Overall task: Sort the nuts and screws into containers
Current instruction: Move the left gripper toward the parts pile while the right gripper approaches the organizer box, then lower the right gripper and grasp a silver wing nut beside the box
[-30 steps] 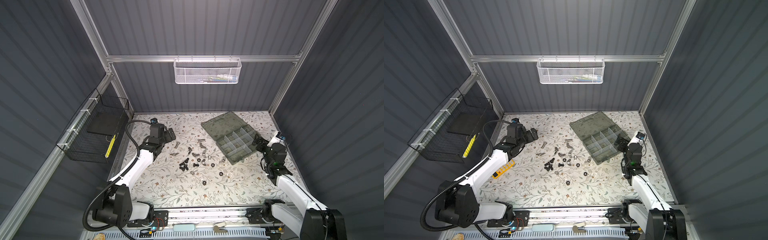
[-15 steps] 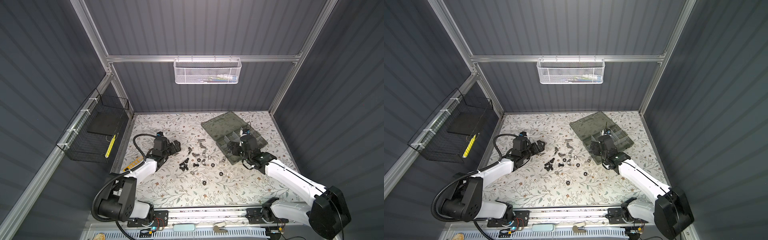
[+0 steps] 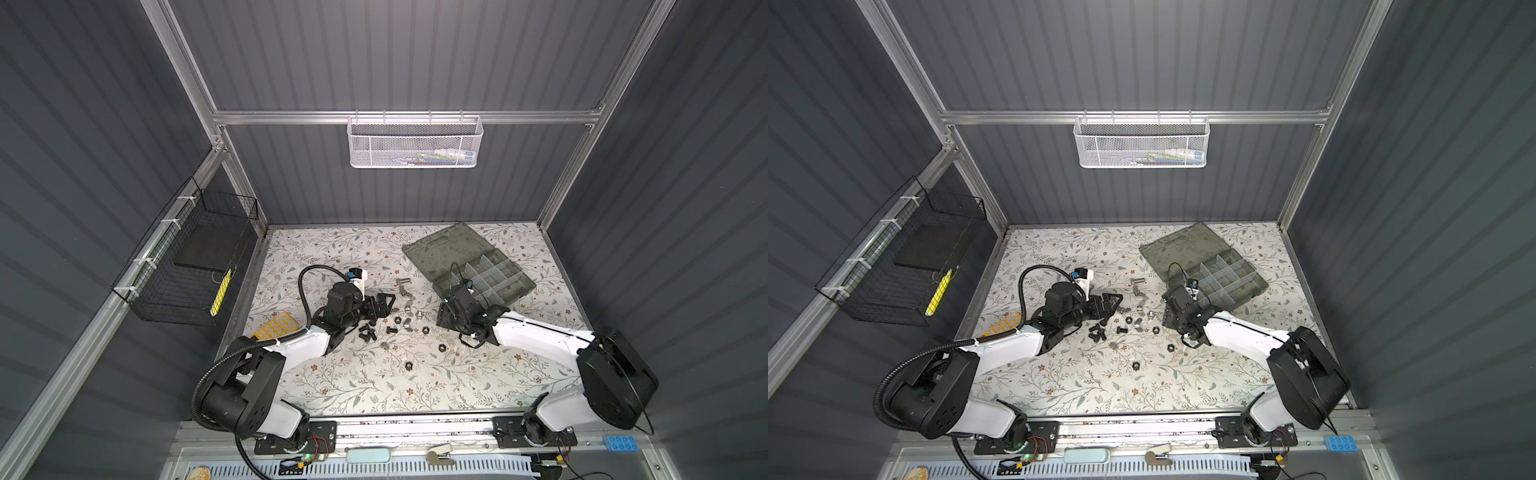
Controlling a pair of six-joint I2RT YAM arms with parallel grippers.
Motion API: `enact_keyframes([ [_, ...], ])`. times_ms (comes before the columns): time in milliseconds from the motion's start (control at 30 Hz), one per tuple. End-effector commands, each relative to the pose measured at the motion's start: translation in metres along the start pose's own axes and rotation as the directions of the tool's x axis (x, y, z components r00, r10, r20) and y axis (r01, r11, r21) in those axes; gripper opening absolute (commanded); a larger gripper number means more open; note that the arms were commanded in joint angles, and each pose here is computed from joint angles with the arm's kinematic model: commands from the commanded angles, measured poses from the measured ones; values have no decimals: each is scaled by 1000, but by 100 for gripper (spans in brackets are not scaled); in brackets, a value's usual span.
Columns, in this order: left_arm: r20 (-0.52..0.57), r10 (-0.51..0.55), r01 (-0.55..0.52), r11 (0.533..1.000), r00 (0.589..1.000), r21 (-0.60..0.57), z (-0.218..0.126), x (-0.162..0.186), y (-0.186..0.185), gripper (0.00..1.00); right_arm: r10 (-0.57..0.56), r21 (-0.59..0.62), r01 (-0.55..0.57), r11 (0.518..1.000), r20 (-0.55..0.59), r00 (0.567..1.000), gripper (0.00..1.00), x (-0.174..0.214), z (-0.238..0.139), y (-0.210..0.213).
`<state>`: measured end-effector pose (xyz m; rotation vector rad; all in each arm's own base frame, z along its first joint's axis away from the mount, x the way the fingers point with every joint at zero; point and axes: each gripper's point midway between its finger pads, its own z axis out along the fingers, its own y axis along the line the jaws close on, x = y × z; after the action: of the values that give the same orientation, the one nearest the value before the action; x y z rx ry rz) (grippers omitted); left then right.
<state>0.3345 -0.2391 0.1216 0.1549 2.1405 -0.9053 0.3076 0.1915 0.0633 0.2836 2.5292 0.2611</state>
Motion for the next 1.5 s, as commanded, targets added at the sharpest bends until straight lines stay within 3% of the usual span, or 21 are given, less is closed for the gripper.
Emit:
enact_keyframes([
  [0,9,74,-74,996,997,55,-1,3,-23,100,50,15,-50,999,5,999,66,-6,9,7],
  [133,-34,177,-175,983,984,59,6,14,-42,100,57,66,-58,996,20,998,61,-12,16,1],
  [400,-50,248,-243,965,967,96,8,22,-62,100,45,125,-44,991,-6,999,54,-8,29,-9],
  [1100,-33,263,-258,960,964,111,4,21,-69,100,38,168,-24,986,-84,996,36,11,52,-17],
  [1467,-28,265,-261,960,964,105,2,21,-69,100,34,136,-19,991,-110,993,18,16,52,-9],
])
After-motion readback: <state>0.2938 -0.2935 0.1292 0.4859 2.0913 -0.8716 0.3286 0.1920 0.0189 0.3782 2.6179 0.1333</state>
